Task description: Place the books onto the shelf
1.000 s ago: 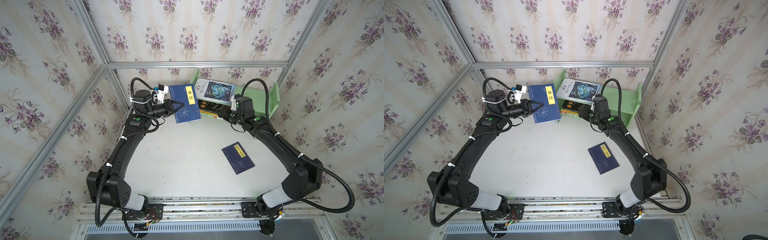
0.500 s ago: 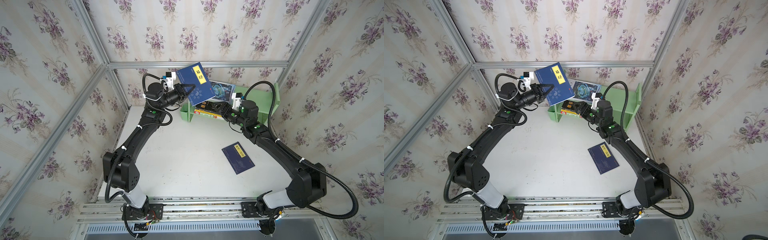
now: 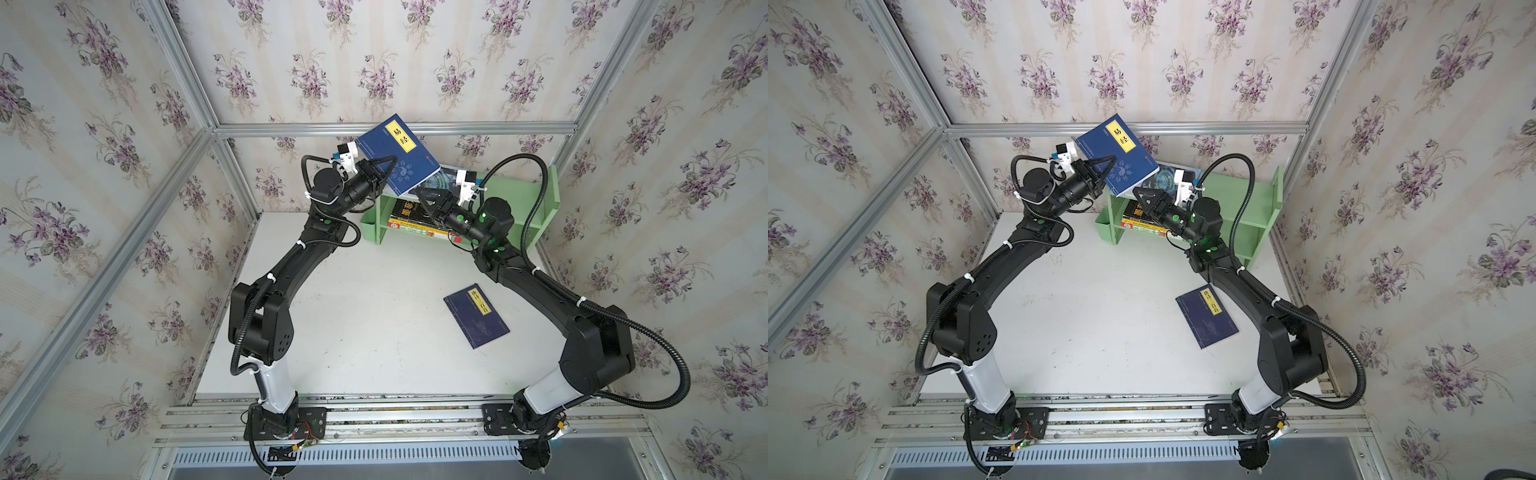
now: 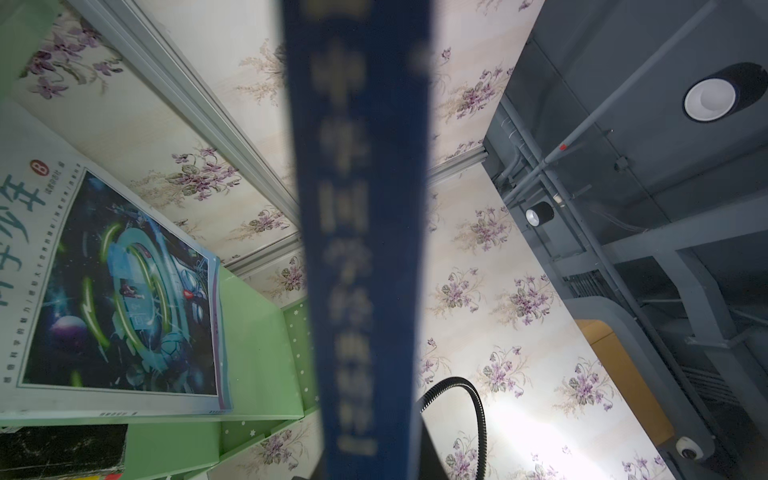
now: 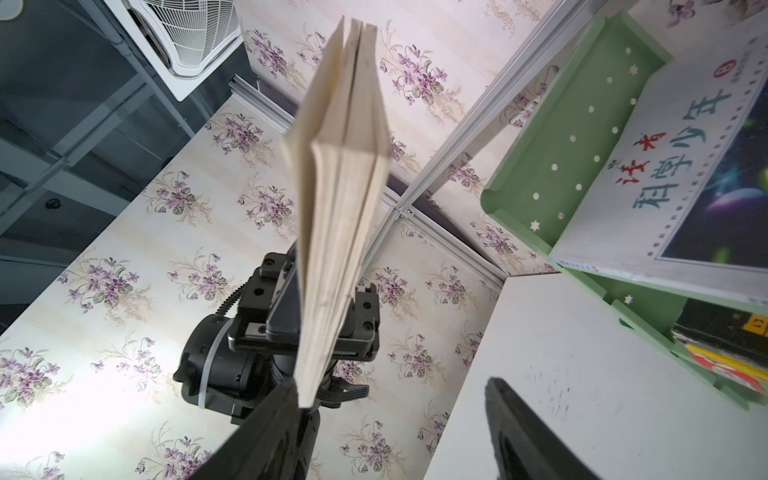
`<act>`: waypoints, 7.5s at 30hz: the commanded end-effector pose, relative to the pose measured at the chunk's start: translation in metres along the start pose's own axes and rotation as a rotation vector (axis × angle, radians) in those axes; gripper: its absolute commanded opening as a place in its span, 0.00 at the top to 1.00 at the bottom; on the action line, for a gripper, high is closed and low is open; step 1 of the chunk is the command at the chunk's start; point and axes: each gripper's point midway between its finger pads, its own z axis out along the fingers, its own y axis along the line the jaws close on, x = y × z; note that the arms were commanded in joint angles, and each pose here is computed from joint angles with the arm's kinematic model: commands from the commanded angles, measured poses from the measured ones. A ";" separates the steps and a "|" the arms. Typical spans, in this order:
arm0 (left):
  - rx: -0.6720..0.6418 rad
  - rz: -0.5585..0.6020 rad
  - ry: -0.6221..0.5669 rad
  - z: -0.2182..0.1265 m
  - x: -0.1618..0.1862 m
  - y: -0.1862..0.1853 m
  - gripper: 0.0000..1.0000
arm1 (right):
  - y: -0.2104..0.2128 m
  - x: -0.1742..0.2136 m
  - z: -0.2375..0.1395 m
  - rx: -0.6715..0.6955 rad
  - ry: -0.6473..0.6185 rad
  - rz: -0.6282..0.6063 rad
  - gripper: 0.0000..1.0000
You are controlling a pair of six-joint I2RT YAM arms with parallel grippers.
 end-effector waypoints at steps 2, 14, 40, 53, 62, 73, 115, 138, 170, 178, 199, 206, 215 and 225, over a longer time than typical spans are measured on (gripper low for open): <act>0.084 0.012 -0.043 -0.001 -0.008 -0.026 0.87 | 0.030 -0.011 0.000 -0.101 -0.035 -0.052 0.28; 0.077 -0.023 -0.042 0.001 0.005 -0.021 0.86 | 0.043 -0.018 0.023 -0.162 -0.036 -0.017 0.41; 0.051 -0.005 -0.060 -0.021 0.006 -0.009 0.37 | 0.031 -0.019 0.018 -0.125 0.094 0.101 0.91; 0.041 0.030 0.052 -0.038 0.005 0.002 0.34 | 0.040 -0.015 -0.014 -0.159 0.247 0.159 0.92; 0.032 0.027 0.031 -0.043 0.000 0.003 0.87 | 0.024 -0.013 -0.019 -0.069 0.222 0.159 0.83; 0.032 0.052 -0.063 -0.057 -0.007 -0.001 0.96 | 0.003 0.003 -0.022 -0.005 0.151 0.190 0.53; -0.442 0.104 0.000 -0.101 -0.018 0.101 0.01 | -0.029 -0.063 -0.034 0.172 0.180 0.073 0.93; -0.519 0.057 0.071 -0.093 -0.017 0.158 0.01 | -0.101 -0.066 0.007 0.238 0.327 0.121 0.93; -0.508 0.015 0.073 -0.065 -0.029 0.179 0.01 | -0.119 -0.071 0.015 0.156 0.352 0.216 0.94; -0.490 0.002 0.079 -0.051 -0.029 0.180 0.01 | -0.118 -0.068 0.011 0.151 0.362 0.214 0.94; -0.561 -0.095 0.005 -0.030 -0.020 0.211 0.01 | -0.127 -0.061 0.008 0.173 0.378 0.225 0.94; -0.608 -0.112 -0.003 -0.033 -0.015 0.226 0.01 | -0.129 -0.059 0.006 0.186 0.383 0.227 0.94; -0.710 -0.121 -0.010 -0.054 -0.007 0.244 0.00 | -0.138 -0.057 0.004 0.239 0.376 0.233 0.82; -0.743 -0.135 -0.008 -0.058 -0.004 0.253 0.00 | -0.154 -0.074 -0.003 0.411 0.302 0.219 0.62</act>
